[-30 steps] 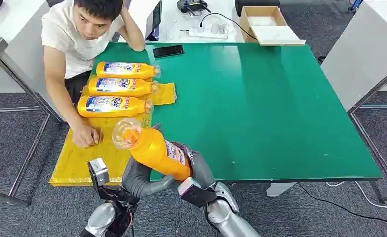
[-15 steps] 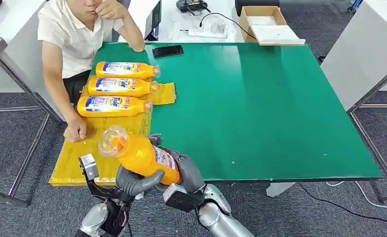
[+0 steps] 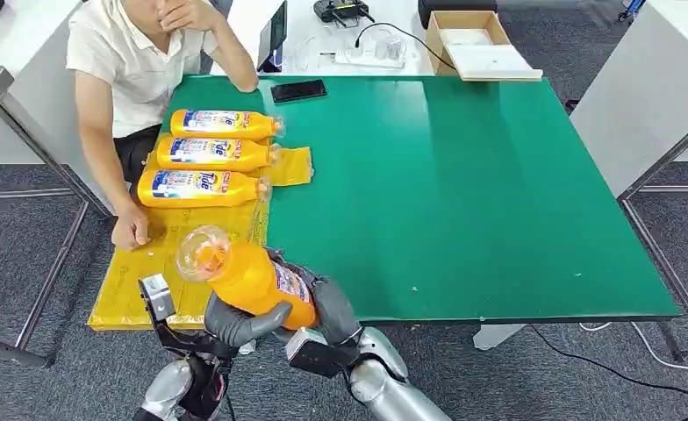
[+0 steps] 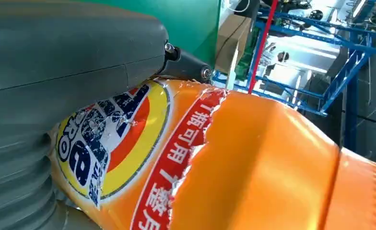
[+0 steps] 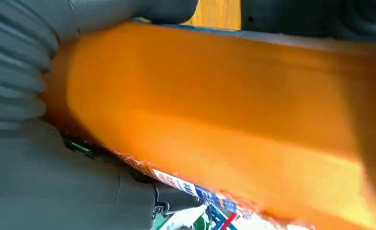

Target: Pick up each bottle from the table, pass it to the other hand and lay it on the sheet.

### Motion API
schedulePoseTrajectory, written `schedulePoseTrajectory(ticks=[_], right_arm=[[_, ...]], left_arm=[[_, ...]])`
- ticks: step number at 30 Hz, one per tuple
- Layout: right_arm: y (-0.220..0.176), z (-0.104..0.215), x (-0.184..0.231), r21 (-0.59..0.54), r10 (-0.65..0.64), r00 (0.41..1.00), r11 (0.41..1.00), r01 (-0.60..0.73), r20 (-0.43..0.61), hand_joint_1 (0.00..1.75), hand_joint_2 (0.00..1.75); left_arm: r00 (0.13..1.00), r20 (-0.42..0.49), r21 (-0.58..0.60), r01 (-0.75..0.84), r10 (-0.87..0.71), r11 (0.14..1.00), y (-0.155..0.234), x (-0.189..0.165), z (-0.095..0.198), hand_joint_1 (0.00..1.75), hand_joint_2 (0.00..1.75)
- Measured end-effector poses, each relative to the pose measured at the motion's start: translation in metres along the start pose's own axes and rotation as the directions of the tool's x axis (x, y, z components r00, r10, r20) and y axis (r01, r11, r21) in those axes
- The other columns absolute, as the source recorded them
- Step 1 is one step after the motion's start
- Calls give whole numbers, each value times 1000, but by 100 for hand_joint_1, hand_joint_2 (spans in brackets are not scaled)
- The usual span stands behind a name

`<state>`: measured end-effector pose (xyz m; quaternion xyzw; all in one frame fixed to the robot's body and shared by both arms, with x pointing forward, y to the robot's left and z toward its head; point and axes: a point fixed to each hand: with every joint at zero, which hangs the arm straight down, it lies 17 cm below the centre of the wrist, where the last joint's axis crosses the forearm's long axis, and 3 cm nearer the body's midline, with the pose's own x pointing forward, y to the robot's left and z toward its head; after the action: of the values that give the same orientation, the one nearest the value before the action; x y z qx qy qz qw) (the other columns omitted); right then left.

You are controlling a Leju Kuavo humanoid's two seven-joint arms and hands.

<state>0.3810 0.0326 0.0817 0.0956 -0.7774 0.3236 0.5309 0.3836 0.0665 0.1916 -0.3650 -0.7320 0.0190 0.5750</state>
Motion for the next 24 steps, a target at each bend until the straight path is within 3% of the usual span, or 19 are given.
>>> schedulePoseTrajectory(ticks=[10, 14, 18, 22, 24], right_arm=[[-1, 11, 2, -80, 29, 999, 996, -28, 18, 0, 0], [-16, 21, 9, -190, 76, 997, 979, -68, 35, 0, 0], [-43, 40, 17, -315, 128, 991, 942, -112, 29, 0, 0], [-68, 59, 16, -391, 159, 987, 909, -144, 6, 0, 0], [-80, 68, 15, -426, 171, 985, 891, -157, -6, 0, 0]], left_arm=[[999, -20, 45, -44, 45, 998, 14, -3, -3, 175, 175], [996, -59, 169, 80, -71, 982, 44, -11, -5, 175, 175], [929, -111, 375, 368, -353, 851, 105, -4, 6, 175, 175], [864, -130, 427, 492, -487, 759, 130, 8, 14, 175, 175], [783, -142, 442, 598, -606, 669, 138, 19, 17, 175, 175]])
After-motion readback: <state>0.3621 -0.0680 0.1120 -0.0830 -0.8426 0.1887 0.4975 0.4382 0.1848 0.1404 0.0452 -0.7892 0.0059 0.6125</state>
